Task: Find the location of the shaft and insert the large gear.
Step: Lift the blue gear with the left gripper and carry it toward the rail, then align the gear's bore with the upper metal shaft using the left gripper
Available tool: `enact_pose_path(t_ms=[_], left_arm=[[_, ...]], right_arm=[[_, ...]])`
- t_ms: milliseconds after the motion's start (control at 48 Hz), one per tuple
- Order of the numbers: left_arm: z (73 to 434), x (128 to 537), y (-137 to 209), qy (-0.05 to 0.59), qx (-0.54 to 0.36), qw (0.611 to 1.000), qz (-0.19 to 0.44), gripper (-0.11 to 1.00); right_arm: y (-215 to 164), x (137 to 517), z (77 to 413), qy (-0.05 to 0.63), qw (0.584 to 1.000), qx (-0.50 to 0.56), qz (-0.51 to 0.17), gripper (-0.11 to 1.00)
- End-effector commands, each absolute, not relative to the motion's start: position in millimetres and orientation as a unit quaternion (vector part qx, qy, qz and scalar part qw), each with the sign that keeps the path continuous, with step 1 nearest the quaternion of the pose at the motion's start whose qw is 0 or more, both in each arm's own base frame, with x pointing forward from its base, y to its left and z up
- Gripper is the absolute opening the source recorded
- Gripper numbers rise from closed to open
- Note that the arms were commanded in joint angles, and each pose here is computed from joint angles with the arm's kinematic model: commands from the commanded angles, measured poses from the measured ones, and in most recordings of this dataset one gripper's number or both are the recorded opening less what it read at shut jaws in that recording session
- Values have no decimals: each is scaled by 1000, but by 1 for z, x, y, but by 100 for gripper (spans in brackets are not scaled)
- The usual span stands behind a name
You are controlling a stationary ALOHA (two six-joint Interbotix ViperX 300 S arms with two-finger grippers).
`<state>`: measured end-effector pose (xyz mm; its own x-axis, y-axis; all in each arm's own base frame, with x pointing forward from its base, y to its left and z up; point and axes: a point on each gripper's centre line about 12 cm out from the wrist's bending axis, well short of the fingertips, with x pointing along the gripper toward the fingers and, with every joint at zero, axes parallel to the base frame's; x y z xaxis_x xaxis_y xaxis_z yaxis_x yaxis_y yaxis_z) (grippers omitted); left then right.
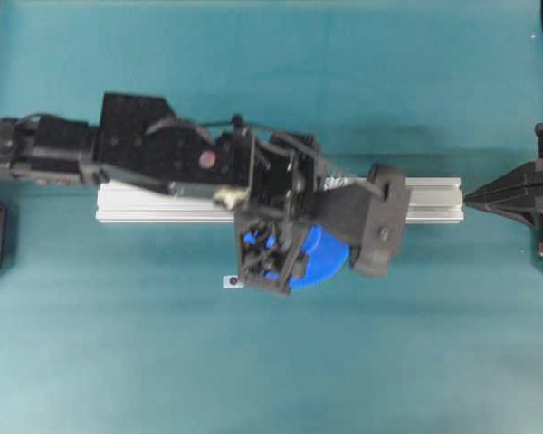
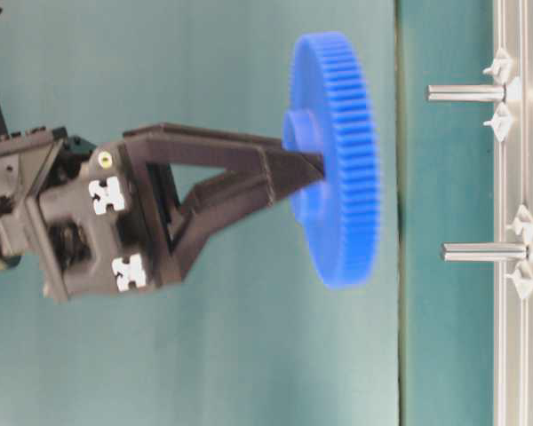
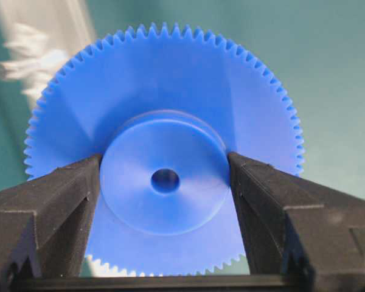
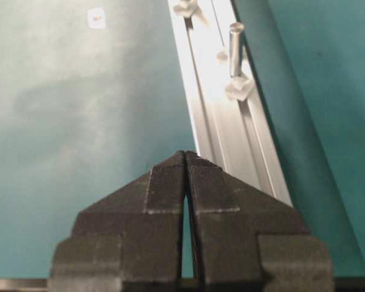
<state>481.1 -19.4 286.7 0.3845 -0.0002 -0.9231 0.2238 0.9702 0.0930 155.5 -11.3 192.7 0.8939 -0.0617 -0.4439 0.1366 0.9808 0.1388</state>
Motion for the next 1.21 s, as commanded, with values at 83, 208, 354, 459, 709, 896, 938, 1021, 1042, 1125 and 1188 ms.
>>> enact_pose_path(t_ms=[83, 208, 354, 459, 709, 896, 938, 1021, 1042, 1125, 1188], left_arm=[[310, 487, -12, 529, 114, 839, -67, 70], [312, 494, -5, 527, 122, 839, -69, 70], [313, 501, 5, 527, 126, 838, -66, 70], [313, 506, 9, 524, 129, 839, -65, 70], [308, 518, 17, 522, 139, 839, -67, 70], [302, 526, 26, 526, 140, 836, -65, 70], [302, 528, 27, 527, 141, 836, -64, 70], [301, 531, 28, 527, 141, 835, -64, 70], [300, 532, 29, 528, 140, 835, -63, 70], [297, 535, 31, 532, 139, 833, -63, 70], [292, 537, 32, 537, 138, 830, -63, 70]], right_arm=[[-12, 157, 196, 220, 970, 88, -53, 0], [-12, 157, 196, 220, 970, 88, -53, 0], [-12, 157, 196, 220, 970, 88, -53, 0], [-12, 157, 196, 220, 970, 88, -53, 0], [-12, 157, 196, 220, 970, 88, -53, 0], [-12, 157, 196, 220, 970, 88, -53, 0], [-12, 157, 196, 220, 970, 88, -53, 0], [-12, 157, 196, 220, 970, 88, -53, 0], [-12, 157, 196, 220, 970, 88, -53, 0], [-12, 157, 196, 220, 970, 88, -53, 0], [-12, 157, 196, 221, 970, 88, -54, 0]])
